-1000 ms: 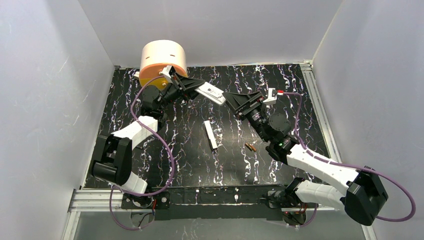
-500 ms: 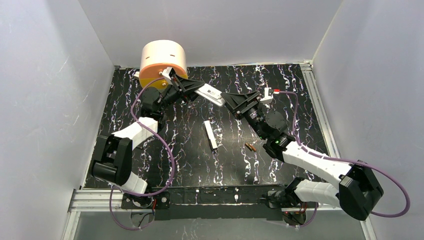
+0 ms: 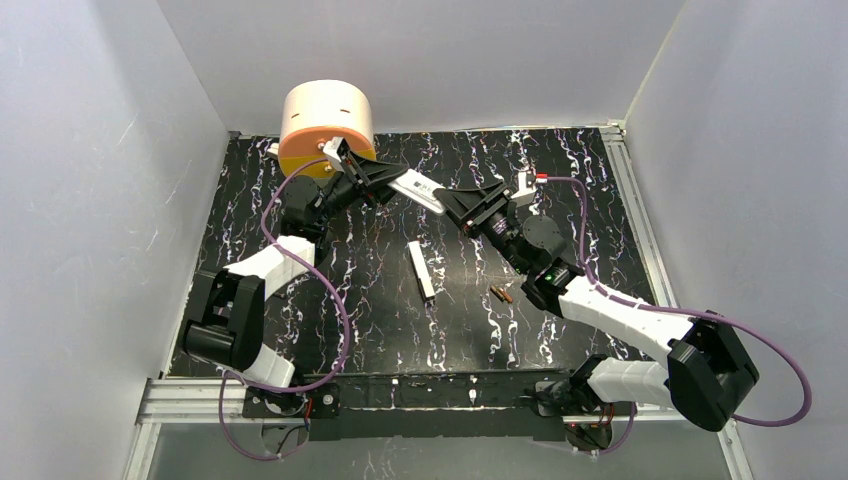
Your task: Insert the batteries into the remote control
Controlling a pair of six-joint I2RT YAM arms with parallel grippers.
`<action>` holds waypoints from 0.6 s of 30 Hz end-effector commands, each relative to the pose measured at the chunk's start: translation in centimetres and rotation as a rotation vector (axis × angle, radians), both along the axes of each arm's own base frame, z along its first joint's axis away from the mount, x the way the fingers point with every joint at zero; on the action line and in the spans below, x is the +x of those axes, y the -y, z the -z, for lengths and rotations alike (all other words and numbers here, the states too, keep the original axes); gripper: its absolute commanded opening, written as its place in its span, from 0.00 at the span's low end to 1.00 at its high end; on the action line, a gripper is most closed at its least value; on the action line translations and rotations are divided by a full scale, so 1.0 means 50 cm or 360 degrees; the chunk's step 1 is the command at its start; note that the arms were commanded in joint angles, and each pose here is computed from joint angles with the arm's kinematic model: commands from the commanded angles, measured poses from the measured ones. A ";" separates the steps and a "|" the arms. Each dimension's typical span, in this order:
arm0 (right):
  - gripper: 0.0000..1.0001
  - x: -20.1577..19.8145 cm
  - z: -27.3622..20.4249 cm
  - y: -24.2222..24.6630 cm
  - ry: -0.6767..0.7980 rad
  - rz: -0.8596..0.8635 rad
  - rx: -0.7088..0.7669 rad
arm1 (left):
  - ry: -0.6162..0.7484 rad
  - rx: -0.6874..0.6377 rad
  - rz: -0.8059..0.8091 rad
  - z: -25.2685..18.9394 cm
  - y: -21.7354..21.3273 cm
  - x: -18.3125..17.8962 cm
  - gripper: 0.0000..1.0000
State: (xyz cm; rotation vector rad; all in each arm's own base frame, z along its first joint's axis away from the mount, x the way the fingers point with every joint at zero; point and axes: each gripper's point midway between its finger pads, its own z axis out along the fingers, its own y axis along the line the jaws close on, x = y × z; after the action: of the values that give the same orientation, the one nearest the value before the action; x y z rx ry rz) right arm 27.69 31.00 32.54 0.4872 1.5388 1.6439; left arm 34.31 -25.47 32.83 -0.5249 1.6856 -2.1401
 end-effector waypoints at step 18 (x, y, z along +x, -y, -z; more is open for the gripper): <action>0.37 0.014 0.049 -0.012 -0.0187 -0.0008 -0.0189 | 0.0619 0.0038 -0.0057 -0.129 -0.016 -0.077 0.00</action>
State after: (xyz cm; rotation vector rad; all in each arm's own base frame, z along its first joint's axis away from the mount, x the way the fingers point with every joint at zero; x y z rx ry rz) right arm 27.93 31.50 32.02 0.5159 1.6226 1.6200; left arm 34.12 -25.06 33.40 -0.4065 1.6449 -2.0502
